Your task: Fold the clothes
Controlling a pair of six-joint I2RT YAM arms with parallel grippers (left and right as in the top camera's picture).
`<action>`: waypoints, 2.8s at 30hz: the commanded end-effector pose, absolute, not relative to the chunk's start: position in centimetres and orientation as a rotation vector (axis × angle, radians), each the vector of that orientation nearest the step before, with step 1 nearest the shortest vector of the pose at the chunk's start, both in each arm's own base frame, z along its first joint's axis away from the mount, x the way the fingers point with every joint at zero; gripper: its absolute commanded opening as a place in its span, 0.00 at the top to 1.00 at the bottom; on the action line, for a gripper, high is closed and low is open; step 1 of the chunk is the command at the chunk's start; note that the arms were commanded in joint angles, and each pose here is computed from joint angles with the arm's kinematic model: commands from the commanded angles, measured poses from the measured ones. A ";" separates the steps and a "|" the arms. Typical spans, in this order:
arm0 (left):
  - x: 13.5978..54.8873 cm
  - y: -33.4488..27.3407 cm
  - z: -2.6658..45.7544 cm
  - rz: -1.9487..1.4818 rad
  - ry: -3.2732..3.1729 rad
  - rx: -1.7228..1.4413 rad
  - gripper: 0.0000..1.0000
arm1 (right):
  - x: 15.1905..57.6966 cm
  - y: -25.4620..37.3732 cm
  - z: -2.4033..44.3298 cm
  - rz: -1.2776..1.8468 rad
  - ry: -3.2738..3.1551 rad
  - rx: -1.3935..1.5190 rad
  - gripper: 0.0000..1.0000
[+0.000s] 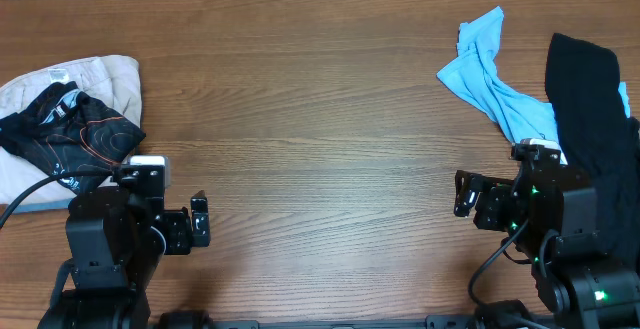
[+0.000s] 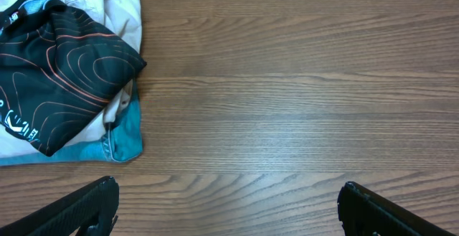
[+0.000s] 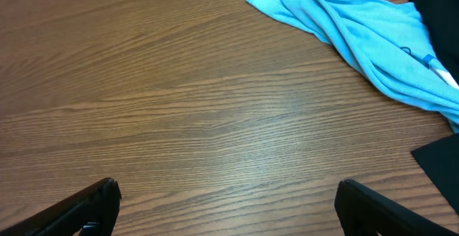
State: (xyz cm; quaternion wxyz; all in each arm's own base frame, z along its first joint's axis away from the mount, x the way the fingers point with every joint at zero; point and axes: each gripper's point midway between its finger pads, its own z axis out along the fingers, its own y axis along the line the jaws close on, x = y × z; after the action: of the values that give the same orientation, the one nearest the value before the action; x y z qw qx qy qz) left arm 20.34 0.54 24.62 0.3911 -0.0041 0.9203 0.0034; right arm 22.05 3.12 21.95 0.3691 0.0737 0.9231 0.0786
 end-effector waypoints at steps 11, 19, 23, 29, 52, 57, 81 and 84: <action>20.3 0.7 24.2 0.012 2.349 -0.035 0.00 | 21.9 2.9 21.8 0.188 2.368 0.197 0.00; 20.3 0.7 24.2 0.012 2.349 -0.035 0.00 | 20.5 2.7 22.4 0.194 2.341 0.196 0.00; 20.3 0.7 24.2 0.012 2.349 -0.035 0.00 | 18.9 2.4 22.9 0.186 2.294 0.154 0.00; 20.3 0.7 24.2 0.012 2.349 -0.035 0.00 | 18.7 2.2 23.0 0.179 2.079 0.083 0.00; 20.3 0.7 24.2 0.012 2.349 -0.035 0.00 | 24.1 1.7 21.4 0.081 1.474 -0.018 0.00; 20.3 0.7 24.2 0.012 2.349 -0.035 0.00 | 24.5 2.3 19.3 0.080 1.497 -0.075 0.00; 20.3 0.7 24.2 0.012 2.349 -0.035 0.00 | 24.5 2.6 17.0 0.089 1.591 -0.094 0.00; 20.3 0.7 24.2 0.012 2.349 -0.035 0.00 | 24.5 2.6 17.0 0.089 1.591 -0.094 0.00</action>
State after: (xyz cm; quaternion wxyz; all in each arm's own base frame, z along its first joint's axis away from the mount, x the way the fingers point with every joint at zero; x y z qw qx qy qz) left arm 20.32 0.54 24.46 0.3890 -0.0041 0.9212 0.0033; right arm 24.49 2.63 17.17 0.6963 -0.0414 0.7153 0.0426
